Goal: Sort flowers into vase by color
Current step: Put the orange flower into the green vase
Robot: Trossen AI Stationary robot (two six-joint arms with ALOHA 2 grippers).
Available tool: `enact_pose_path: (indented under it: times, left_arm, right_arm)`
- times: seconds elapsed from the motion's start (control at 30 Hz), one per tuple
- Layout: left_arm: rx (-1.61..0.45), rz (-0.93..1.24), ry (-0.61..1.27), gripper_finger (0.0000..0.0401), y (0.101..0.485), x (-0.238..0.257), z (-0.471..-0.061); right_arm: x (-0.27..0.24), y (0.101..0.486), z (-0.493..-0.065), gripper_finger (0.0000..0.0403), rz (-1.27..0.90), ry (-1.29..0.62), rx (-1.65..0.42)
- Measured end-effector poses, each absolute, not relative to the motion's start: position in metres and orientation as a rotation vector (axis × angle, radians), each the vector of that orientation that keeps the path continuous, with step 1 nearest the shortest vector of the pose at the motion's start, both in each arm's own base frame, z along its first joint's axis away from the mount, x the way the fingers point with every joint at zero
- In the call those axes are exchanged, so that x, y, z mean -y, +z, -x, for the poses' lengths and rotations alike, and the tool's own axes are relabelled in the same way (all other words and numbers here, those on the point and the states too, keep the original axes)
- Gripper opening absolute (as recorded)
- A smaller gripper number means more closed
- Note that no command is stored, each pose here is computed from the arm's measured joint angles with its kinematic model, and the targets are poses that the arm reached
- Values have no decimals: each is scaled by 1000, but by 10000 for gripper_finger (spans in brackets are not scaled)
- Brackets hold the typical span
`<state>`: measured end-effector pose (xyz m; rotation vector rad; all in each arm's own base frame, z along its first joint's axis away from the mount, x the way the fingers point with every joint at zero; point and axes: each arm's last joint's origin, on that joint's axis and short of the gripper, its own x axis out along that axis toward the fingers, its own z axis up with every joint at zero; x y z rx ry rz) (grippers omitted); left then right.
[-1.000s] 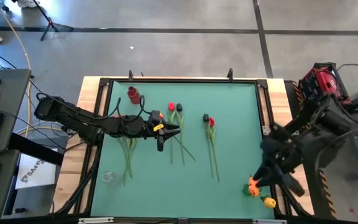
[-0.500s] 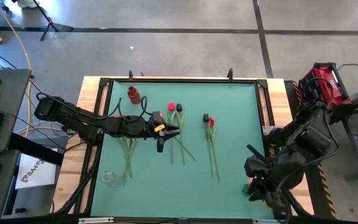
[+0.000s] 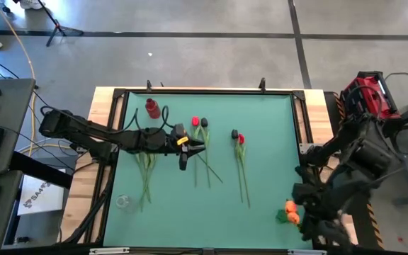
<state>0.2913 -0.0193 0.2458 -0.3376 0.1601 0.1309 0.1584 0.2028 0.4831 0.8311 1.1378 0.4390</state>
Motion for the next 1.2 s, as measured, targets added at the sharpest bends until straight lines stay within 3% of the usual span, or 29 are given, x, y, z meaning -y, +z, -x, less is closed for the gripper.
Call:
enact_pose_path:
  times: [0.37, 0.77, 0.93, 1.2]
  left_arm:
    - [-181, 374, 148, 102, 243, 12, -291]
    - [-229, 385, 159, 102, 239, 12, -290]
    - [-227, 395, 160, 102, 239, 12, -290]
    - [-225, 412, 162, 102, 239, 12, -290]
  right_arm:
    - [-173, 491, -157, 99, -818, 293, -977]
    - [-196, 455, -160, 99, -723, 198, -1390]
    - [-200, 458, -149, 99, -768, 257, -1494]
    - [-183, 477, -154, 99, -815, 223, -1140]
